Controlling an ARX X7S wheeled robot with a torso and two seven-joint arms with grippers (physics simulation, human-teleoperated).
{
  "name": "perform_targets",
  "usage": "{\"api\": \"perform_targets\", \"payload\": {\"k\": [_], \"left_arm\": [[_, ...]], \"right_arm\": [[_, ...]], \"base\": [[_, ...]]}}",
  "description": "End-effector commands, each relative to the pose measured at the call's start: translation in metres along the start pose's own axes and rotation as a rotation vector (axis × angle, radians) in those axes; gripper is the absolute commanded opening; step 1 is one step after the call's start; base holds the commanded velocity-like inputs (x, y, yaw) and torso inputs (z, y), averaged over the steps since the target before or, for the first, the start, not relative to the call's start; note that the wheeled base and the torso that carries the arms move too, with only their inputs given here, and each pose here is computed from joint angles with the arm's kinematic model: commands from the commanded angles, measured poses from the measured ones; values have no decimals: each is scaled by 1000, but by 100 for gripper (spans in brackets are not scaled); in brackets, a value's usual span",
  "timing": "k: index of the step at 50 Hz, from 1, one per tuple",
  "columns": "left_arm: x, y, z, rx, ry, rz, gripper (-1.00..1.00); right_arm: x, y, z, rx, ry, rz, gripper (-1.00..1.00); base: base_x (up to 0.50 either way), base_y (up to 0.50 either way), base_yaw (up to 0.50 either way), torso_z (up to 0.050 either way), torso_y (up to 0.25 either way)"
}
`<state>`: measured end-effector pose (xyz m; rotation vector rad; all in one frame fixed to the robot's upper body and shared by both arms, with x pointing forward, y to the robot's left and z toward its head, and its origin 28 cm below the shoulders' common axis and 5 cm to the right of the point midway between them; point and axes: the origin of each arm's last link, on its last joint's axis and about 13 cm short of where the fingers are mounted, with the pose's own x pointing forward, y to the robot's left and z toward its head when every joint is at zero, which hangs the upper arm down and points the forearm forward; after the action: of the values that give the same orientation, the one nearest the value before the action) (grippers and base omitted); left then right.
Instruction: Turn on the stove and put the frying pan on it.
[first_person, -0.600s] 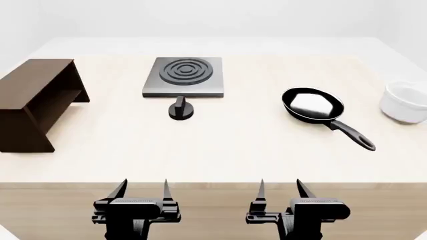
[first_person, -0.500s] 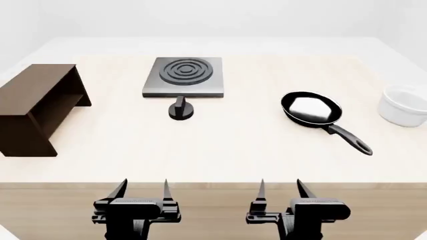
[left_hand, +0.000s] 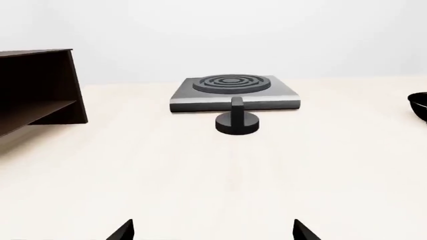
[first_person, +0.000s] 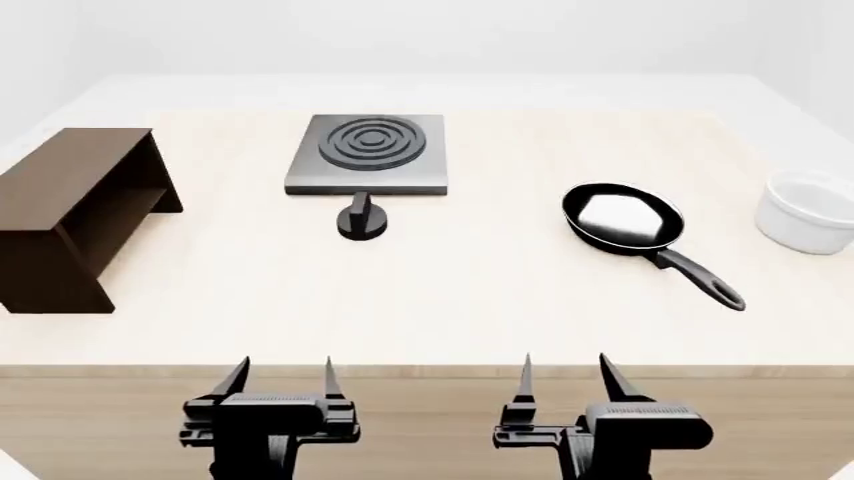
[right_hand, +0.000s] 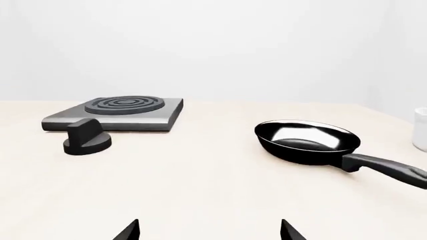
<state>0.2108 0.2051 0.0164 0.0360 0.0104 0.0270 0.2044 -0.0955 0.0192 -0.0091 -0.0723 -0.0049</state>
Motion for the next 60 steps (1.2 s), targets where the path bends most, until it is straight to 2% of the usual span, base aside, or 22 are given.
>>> {"api": "perform_targets", "payload": {"k": [1, 3, 7, 13, 60], "left_arm": [[0, -1, -1, 19, 7, 17, 100], [-1, -1, 1, 16, 1, 15, 100], [-5, 1, 15, 2, -91, 27, 100], [-10, 3, 23, 19, -149, 47, 100], [-7, 3, 20, 21, -118, 45, 100]], "right_arm": [[1, 0, -2, 7, 15, 2, 100], [1, -1, 0, 15, 11, -4, 100], [-1, -3, 11, 47, -48, -28, 100], [-5, -7, 20, 80, -114, -31, 100], [-2, -7, 19, 67, -82, -35, 100]], "base": [[0, 0, 0, 0, 0], [0, 0, 0, 0, 0], [0, 0, 0, 0, 0], [24, 0, 0, 0, 0], [478, 0, 0, 0, 0]]}}
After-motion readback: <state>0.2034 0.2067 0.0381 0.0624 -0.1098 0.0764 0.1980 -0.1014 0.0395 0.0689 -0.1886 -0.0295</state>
